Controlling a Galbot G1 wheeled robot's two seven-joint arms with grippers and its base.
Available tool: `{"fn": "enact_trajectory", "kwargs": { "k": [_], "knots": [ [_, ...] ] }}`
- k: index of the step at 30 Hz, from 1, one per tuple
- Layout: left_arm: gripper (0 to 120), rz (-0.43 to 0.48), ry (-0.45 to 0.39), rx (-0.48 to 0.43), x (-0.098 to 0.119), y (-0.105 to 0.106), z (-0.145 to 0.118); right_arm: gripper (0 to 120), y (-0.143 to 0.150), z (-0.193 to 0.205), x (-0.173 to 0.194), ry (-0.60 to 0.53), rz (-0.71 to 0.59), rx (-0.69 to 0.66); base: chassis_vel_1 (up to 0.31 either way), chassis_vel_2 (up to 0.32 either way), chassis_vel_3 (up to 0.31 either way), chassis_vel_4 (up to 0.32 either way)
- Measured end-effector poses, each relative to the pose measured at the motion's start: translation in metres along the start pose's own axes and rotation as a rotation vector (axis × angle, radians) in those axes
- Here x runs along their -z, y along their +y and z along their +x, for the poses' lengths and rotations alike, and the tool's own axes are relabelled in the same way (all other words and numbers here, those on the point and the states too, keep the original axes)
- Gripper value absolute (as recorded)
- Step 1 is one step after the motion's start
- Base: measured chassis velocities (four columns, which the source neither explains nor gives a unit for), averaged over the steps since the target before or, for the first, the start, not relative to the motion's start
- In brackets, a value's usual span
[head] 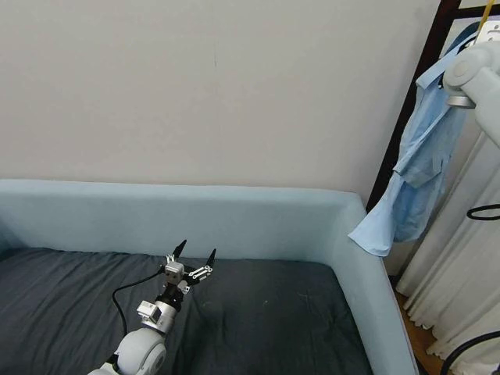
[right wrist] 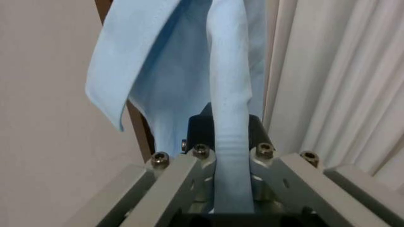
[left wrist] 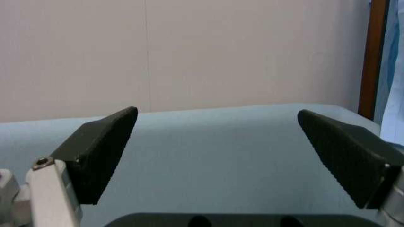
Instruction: Pick up the clothes from the sofa and hang them on the clothes hanger.
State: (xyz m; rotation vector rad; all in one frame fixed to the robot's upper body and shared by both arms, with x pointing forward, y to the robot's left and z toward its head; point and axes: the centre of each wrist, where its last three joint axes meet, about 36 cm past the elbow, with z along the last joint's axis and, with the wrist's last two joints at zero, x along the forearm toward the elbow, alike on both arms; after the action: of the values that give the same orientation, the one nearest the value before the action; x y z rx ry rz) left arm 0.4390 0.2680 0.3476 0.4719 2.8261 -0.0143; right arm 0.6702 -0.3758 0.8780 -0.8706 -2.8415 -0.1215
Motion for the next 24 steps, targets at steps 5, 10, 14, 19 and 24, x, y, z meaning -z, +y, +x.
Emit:
{"fn": "enact_trajectory", "kwargs": {
  "k": [5, 10, 14, 19, 24],
  "knots": [
    [100, 0.005, 0.001, -0.004, -0.001, -0.004, 0.003, 3, 0.000, 0.009, -0.001, -0.012, -0.009, 0.034, 0.000, 0.000, 0.000, 0.000],
    [100, 0.006, -0.001, 0.002, -0.001, -0.004, 0.007, 20, -0.002, 0.037, -0.003, -0.118, -0.014, 0.091, 0.000, 0.000, 0.000, 0.000],
    [100, 0.010, -0.004, 0.007, 0.000, -0.005, 0.011, 33, -0.015, 0.068, -0.027, -0.213, -0.002, 0.174, 0.000, 0.000, 0.000, 0.000],
    [100, 0.033, -0.019, 0.021, 0.004, -0.012, 0.016, 52, -0.057, 0.121, -0.070, -0.345, -0.059, 0.441, 0.000, 0.000, 0.000, 0.000],
    [100, 0.100, -0.084, 0.065, 0.022, -0.031, 0.023, 71, -0.085, 0.148, -0.134, -0.526, 0.019, 0.675, 0.000, 0.000, 0.000, 0.000]
  ]
}}
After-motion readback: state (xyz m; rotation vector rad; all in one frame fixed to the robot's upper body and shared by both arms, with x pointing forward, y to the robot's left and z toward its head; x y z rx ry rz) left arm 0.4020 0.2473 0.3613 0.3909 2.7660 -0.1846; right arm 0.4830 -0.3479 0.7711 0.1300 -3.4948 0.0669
